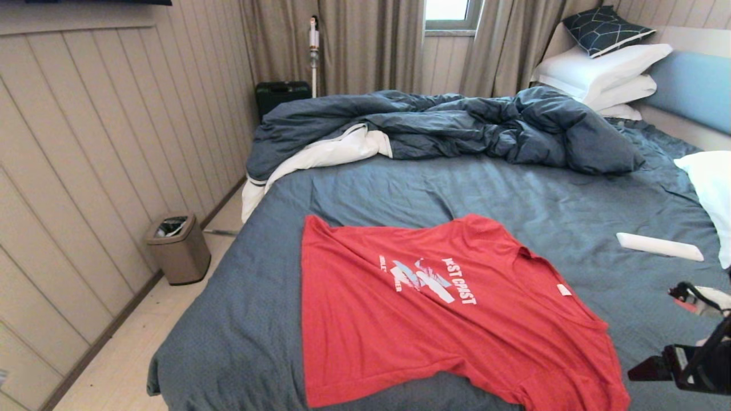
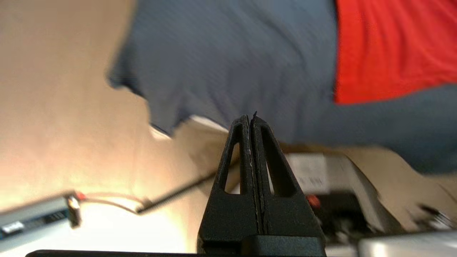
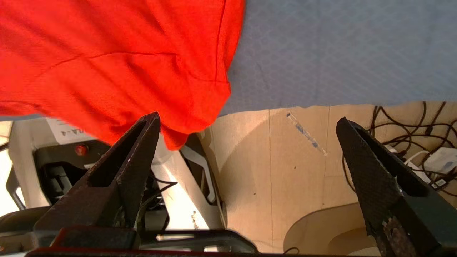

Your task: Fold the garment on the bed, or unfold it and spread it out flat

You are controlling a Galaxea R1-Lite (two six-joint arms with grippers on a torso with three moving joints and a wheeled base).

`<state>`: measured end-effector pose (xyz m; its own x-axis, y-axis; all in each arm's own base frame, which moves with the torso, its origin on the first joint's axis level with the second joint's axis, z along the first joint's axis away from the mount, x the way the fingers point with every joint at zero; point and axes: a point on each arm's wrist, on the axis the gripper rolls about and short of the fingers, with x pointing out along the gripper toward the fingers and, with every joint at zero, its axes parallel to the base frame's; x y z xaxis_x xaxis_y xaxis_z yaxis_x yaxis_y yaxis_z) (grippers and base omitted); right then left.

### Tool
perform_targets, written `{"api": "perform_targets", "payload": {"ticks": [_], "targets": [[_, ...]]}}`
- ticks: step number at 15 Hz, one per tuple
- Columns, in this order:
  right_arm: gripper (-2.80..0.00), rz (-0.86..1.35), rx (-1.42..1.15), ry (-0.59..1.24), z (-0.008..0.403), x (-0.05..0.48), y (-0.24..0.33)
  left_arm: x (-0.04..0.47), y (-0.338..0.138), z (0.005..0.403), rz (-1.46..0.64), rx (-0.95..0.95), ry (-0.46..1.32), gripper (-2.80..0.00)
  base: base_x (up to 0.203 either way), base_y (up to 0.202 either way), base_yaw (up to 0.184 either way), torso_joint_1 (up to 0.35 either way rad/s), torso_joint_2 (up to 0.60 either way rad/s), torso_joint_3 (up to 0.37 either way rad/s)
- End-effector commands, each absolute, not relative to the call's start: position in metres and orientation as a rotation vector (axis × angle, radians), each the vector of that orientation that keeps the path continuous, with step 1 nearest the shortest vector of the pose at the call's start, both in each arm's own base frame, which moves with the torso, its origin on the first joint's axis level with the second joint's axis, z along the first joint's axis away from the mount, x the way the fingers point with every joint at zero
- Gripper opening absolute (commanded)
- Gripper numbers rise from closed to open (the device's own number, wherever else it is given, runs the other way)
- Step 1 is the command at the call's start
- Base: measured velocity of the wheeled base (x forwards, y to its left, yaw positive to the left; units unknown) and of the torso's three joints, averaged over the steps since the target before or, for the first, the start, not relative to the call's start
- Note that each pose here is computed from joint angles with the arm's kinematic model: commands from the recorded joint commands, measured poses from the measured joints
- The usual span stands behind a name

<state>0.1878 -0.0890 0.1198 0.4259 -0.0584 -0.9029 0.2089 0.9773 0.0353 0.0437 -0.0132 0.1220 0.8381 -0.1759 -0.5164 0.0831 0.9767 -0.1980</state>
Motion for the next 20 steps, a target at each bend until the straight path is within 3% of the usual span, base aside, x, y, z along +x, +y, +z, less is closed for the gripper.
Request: {"api": "perform_targets", "payload": {"ticks": [1,12,13,20], "targets": [[0.00,-0.140,0.157,1.176,0.100,0.197,-0.089,0.024,-0.005,0.116,-0.125,-0.183,0.442,-2.80,0.000,0.000,0.000,0.000,0.00,0.000],[0.00,-0.116,0.153,1.187,0.038,0.241,-0.103,0.003,0.003,0.092,-0.118,-0.149,0.429,-2.80,0.000,0.000,0.000,0.000,0.00,0.000],[-2.80,-0.111,0.151,1.193,0.036,0.242,-0.102,0.003,0.003,0.091,-0.120,-0.147,0.432,-2.80,0.000,0.000,0.000,0.000,0.00,0.000],[-2.80,-0.095,0.135,1.177,0.037,0.247,-0.095,0.002,0.002,0.088,-0.168,-0.152,0.448,-2.80,0.000,0.000,0.000,0.000,0.00,0.000]]}}
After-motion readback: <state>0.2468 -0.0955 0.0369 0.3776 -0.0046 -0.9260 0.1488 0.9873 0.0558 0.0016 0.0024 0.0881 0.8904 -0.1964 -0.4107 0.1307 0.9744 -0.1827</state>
